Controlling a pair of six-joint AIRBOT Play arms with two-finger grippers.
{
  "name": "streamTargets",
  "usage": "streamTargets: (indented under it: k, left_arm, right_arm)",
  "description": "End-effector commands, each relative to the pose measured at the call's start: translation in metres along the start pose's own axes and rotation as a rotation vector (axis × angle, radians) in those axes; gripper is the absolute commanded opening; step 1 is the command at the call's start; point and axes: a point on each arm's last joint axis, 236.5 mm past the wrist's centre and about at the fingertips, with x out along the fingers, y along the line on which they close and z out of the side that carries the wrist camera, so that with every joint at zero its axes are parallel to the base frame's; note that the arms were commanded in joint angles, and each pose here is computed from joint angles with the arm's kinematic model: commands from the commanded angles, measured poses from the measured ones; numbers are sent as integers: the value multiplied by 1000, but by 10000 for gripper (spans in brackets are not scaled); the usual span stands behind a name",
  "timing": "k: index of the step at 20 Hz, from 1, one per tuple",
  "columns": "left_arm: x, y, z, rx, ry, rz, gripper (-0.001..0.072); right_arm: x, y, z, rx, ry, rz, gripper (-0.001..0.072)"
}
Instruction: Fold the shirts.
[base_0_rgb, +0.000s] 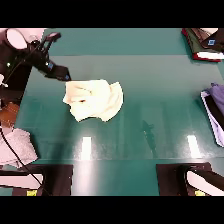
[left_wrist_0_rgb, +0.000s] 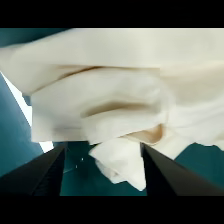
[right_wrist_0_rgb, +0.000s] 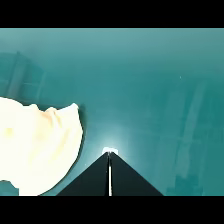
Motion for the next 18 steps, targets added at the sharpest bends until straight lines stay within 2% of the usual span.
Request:
streamTargets:
  k: [1, 3, 10, 15, 16, 18]
  left_arm:
    - [37, 59, -37, -187, 22, 10, 532]
    - [59, 72, -55, -268, 11, -32, 532]
    - [98, 85, -67, -266, -58, -30, 531]
    - [111, 62, -63, -310, -56, -157, 530]
    - [111, 60, -61, -315, -62, -170, 514]
    - [111, 58, -60, -320, -66, -178, 261]
  right_arm:
    - [0, 1, -3, -1, 13, 1, 15]
    - [0, 1, -3, -1, 13, 1, 15]
    - [1, 1, -8, 0, 34, 2, 16]
    - [1, 1, -9, 0, 37, 2, 15]
    - [1, 1, -9, 0, 37, 2, 16]
    - [0, 1, -9, 0, 37, 2, 15]
